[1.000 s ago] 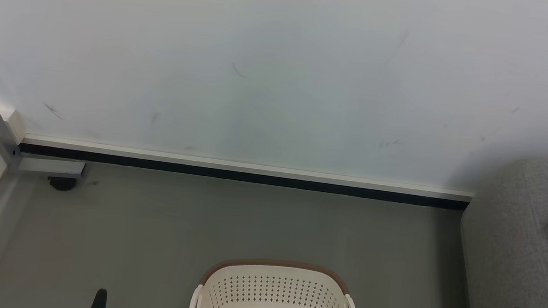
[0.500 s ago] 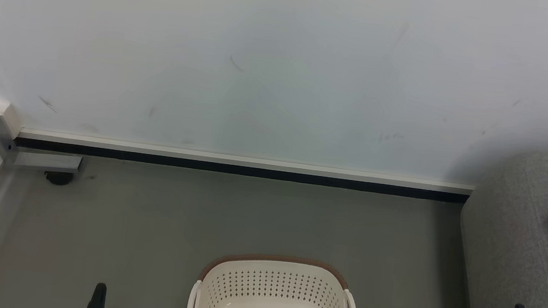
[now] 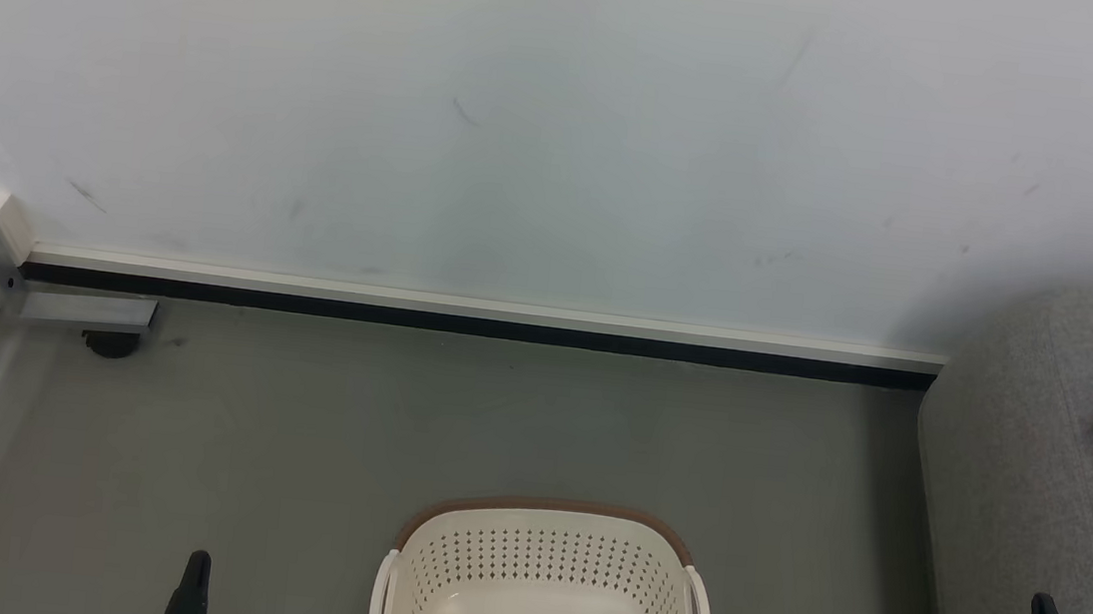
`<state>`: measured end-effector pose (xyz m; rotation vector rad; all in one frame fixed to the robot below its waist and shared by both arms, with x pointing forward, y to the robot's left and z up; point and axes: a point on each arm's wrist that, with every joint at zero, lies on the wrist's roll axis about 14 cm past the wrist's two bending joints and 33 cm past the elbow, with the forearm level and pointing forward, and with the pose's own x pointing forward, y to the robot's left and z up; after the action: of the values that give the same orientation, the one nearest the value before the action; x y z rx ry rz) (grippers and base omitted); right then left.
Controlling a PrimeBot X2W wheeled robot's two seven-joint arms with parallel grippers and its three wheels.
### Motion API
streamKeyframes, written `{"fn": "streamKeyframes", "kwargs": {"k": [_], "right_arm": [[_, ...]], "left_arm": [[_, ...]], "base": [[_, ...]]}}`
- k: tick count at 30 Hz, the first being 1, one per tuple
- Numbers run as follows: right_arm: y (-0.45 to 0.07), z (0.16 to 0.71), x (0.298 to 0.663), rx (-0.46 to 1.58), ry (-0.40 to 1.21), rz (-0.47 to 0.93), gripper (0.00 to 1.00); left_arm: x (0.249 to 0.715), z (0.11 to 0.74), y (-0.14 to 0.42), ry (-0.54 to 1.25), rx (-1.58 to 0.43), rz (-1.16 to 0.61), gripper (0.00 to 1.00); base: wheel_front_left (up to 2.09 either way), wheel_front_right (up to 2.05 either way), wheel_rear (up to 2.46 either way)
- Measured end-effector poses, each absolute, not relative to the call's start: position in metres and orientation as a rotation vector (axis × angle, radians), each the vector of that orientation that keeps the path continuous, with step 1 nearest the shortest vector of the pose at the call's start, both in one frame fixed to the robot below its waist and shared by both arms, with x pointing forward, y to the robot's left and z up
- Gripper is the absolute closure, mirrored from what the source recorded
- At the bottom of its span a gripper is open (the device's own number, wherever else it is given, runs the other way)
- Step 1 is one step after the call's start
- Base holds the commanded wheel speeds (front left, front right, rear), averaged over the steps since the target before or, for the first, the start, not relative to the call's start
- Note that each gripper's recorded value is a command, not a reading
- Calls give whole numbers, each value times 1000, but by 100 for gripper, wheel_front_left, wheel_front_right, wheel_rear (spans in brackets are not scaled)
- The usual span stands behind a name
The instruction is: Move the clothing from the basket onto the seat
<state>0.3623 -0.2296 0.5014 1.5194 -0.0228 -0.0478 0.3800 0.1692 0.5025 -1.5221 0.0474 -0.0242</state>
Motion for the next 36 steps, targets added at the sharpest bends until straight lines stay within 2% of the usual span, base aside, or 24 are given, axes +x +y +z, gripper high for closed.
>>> {"fn": "streamKeyframes", "kwargs": {"k": [36], "right_arm": [[-232, 503, 365, 1573, -36, -46, 100]], "left_arm": [[385, 504, 168, 46, -1572, -34, 100]], "base": [[0, 0, 0]]}}
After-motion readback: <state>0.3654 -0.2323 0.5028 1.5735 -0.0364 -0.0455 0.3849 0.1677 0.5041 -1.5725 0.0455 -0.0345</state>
